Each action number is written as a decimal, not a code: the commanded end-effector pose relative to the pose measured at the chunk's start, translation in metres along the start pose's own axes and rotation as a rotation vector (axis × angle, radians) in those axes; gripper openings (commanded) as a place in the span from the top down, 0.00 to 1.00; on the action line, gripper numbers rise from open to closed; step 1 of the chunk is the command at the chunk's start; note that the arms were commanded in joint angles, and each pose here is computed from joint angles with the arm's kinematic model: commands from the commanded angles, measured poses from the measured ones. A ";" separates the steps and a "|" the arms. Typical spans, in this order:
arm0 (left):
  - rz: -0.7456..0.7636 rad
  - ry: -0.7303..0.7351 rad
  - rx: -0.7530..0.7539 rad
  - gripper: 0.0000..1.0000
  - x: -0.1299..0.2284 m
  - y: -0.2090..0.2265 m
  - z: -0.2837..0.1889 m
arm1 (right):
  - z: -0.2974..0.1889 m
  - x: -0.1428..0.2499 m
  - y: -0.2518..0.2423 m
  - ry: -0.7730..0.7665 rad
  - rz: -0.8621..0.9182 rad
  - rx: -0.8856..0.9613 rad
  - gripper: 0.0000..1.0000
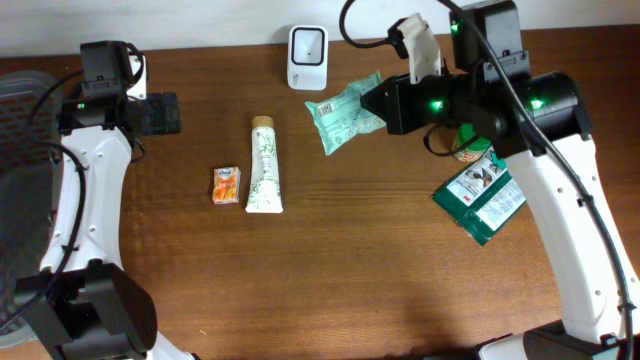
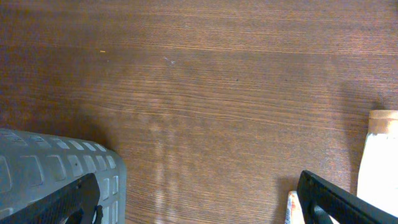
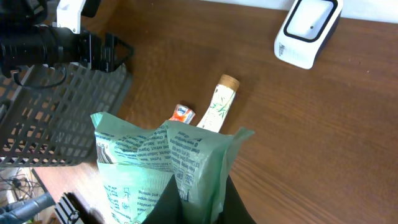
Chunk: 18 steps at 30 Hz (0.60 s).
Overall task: Scan the item barcode
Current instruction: 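Raise the light green packet to the barcode scanner with the right gripper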
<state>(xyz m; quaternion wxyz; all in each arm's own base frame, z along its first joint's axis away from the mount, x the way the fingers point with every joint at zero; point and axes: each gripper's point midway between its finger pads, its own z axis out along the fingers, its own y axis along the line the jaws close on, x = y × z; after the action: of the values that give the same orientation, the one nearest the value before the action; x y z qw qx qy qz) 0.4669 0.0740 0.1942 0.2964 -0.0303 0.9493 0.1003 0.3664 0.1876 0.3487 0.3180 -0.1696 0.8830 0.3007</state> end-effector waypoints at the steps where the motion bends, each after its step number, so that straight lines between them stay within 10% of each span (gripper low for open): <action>1: 0.010 -0.005 -0.008 0.01 -0.003 0.002 0.001 | -0.010 -0.004 0.004 -0.025 0.043 0.004 0.96; 9: 0.010 -0.005 -0.008 0.01 -0.003 0.002 0.001 | 0.038 0.005 -0.015 0.040 0.071 0.176 0.96; 18: 0.010 -0.005 -0.008 0.01 -0.003 0.002 0.001 | 0.174 -0.053 -0.114 -0.115 -0.363 0.694 0.96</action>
<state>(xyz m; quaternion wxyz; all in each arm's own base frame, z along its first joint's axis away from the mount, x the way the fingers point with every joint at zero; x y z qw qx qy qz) 0.4666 0.0739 0.1941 0.2957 -0.0301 0.9496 0.1000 0.5141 0.2281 0.2282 0.4146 -0.1421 0.8983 0.0305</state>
